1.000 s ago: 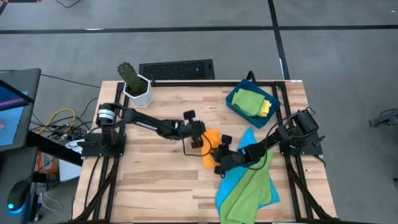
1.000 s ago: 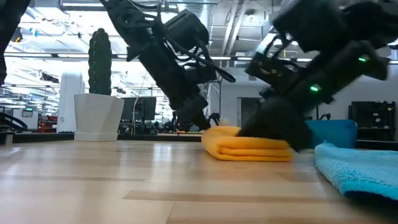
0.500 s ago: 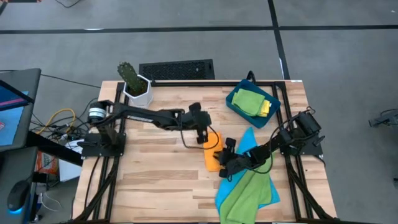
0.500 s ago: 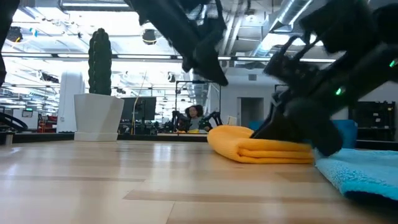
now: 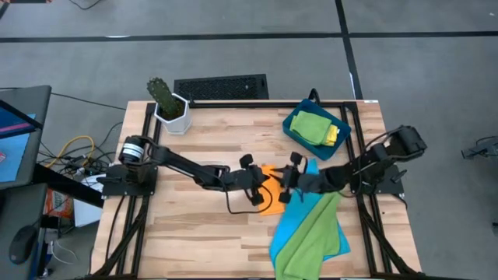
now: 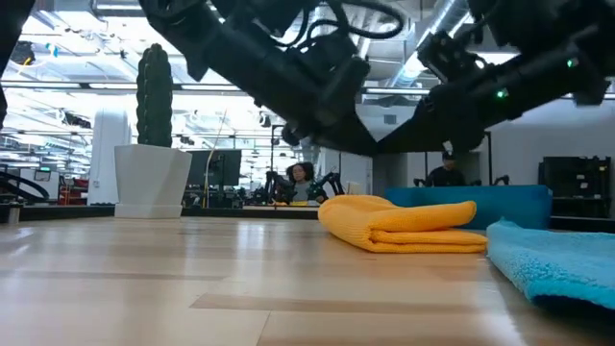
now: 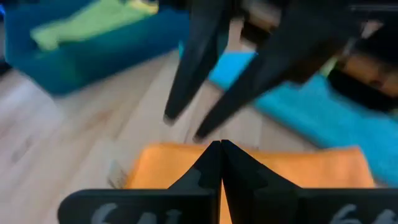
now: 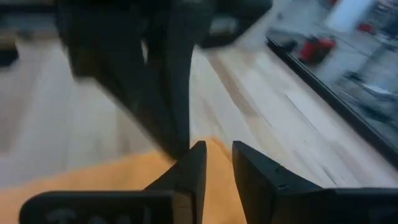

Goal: Fold microfiber towels
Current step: Fold the orange microfiber cloth

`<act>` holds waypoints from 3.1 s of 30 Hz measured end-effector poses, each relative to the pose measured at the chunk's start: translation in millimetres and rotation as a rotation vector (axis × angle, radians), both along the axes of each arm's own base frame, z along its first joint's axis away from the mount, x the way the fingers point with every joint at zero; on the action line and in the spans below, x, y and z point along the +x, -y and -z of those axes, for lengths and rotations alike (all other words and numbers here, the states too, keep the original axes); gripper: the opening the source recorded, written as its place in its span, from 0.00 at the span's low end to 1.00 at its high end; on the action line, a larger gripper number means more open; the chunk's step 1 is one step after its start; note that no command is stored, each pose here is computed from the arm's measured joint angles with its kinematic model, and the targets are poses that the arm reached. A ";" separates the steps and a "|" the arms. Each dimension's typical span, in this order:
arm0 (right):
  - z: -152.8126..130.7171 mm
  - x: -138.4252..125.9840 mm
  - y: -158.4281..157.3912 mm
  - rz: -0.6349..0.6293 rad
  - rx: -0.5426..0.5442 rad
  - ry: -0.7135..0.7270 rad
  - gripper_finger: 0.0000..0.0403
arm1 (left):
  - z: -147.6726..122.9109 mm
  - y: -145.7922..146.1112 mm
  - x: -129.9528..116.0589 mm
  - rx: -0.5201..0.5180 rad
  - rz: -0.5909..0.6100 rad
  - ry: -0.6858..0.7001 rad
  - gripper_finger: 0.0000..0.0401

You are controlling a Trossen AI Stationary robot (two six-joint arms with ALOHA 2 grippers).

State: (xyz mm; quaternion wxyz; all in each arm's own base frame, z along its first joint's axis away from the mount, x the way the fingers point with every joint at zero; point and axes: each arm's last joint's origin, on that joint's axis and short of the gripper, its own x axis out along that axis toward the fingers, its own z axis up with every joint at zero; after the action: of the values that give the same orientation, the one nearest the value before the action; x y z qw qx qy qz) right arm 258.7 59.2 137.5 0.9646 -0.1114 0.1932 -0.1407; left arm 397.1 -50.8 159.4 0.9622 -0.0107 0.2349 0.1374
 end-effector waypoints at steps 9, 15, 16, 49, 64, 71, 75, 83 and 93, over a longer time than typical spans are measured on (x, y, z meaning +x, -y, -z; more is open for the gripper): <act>28.5 -11.4 32.9 -0.097 0.135 0.209 0.25 | 3.1 22.8 -3.9 -0.031 -0.007 0.014 0.00; 55.6 2.7 38.7 -0.088 0.186 0.161 0.25 | 21.9 24.8 7.8 -0.047 -0.008 0.052 0.00; 59.9 2.4 38.6 -0.082 0.196 0.147 0.25 | 26.6 25.0 7.6 -0.045 -0.009 0.032 0.00; 25.8 -13.1 -11.9 -0.196 0.321 0.300 0.25 | -37.9 37.7 7.3 0.157 0.039 -0.155 0.00; 61.0 -13.5 -69.5 -0.185 0.440 0.226 0.16 | -37.5 21.6 -17.3 0.118 0.179 -0.166 0.00; 50.2 -8.8 -74.1 -0.169 0.392 0.273 0.15 | -56.1 18.2 -18.9 0.167 0.195 -0.040 0.00; 54.6 -3.2 -81.1 -0.182 0.373 0.224 0.14 | -32.2 7.9 -7.5 0.131 0.258 -0.079 0.00; 66.5 -6.1 -91.9 -0.141 0.399 0.096 0.14 | 22.0 -7.3 7.2 0.066 0.276 -0.170 0.00; 81.7 -19.5 -96.7 -0.105 0.362 -0.064 0.14 | 27.4 -18.4 8.0 0.088 0.191 -0.194 0.00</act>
State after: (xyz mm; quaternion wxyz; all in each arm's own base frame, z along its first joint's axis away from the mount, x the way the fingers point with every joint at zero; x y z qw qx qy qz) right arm 239.1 155.8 55.8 0.9683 0.0497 0.2399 -0.0494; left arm 405.1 -32.4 132.1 0.9432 0.0673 0.3206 0.0559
